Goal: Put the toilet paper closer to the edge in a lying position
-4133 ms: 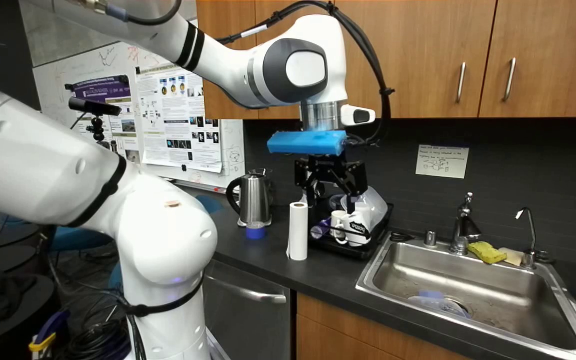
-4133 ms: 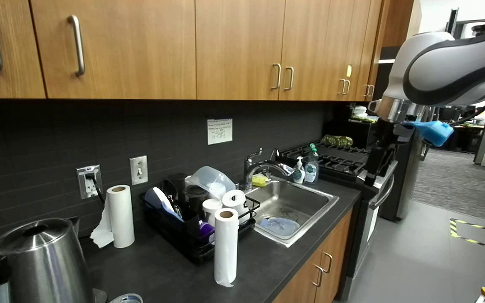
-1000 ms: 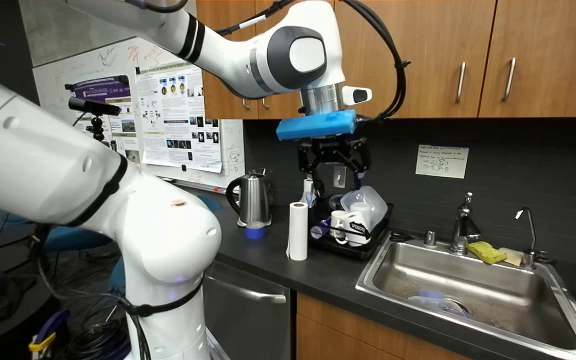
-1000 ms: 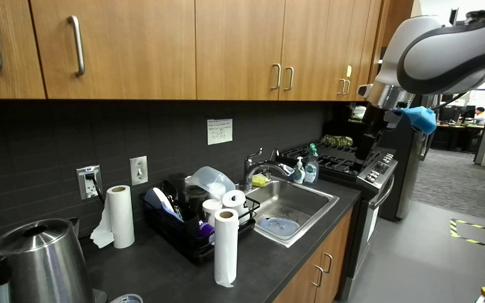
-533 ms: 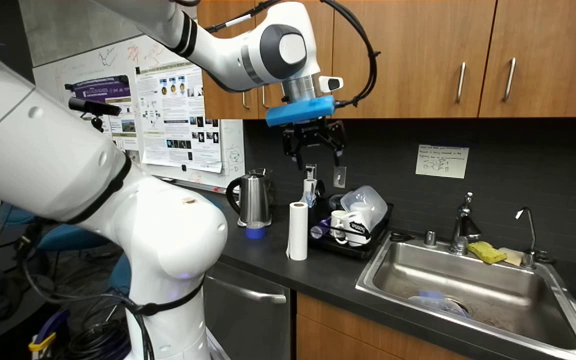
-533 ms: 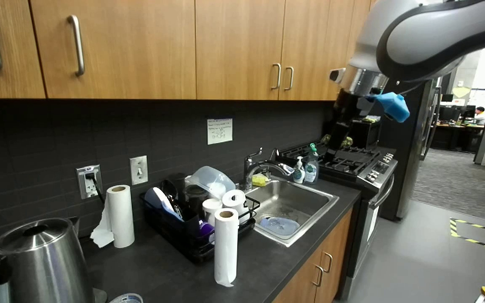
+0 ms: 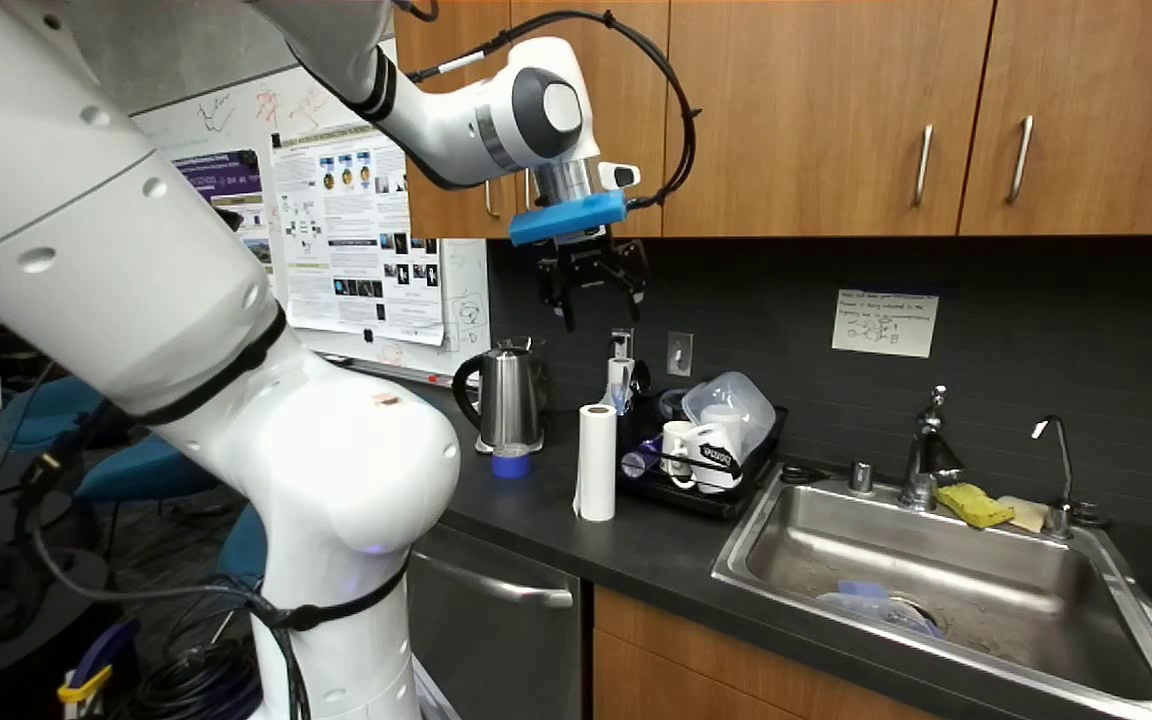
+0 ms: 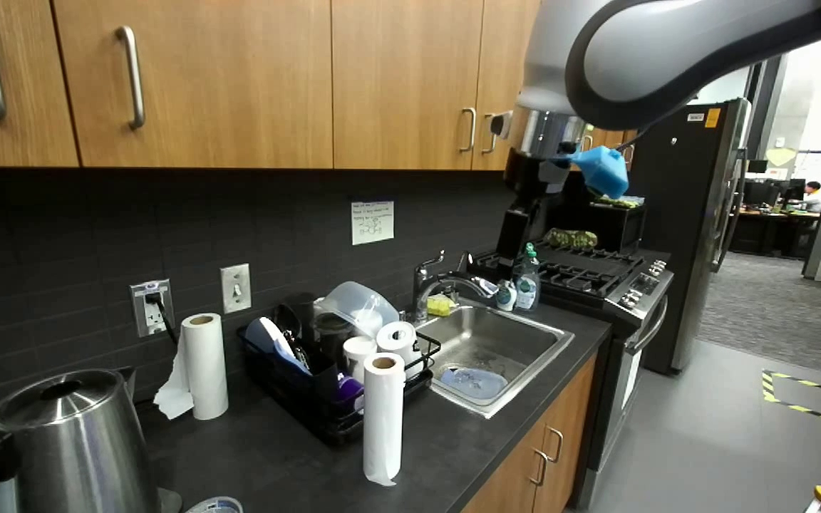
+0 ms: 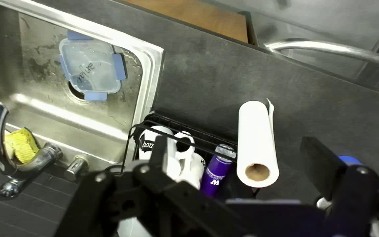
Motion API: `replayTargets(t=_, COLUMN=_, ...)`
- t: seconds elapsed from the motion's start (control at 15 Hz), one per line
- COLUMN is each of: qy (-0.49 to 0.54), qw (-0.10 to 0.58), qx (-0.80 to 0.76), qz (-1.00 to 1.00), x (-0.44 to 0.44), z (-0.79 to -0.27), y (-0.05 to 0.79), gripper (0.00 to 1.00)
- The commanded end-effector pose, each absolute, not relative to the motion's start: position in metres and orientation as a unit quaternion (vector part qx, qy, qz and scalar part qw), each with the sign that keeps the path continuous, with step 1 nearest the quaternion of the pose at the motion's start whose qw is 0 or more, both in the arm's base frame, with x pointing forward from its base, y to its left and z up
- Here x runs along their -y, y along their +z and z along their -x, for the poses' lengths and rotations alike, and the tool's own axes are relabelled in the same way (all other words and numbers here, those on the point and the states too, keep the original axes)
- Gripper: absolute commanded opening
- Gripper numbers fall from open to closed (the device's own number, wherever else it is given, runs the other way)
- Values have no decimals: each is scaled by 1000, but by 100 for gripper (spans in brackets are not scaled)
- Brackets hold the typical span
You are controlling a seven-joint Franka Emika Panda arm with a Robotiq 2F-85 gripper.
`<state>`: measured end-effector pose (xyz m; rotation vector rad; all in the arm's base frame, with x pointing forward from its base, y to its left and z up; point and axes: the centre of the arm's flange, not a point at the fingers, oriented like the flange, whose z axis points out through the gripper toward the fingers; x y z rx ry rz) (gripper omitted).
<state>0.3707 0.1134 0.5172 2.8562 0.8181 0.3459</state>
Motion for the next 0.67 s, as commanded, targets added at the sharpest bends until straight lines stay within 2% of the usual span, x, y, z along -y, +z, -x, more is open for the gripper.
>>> replayTargets(t=0.0, qy=90, qw=77, qx=-269, qz=-956, x=-123, z=-390, y=521, gripper=100)
replayTargets(t=0.6, qy=57, qw=72, qx=-282, qz=-955, x=-142, z=-421, y=515, gripper=100)
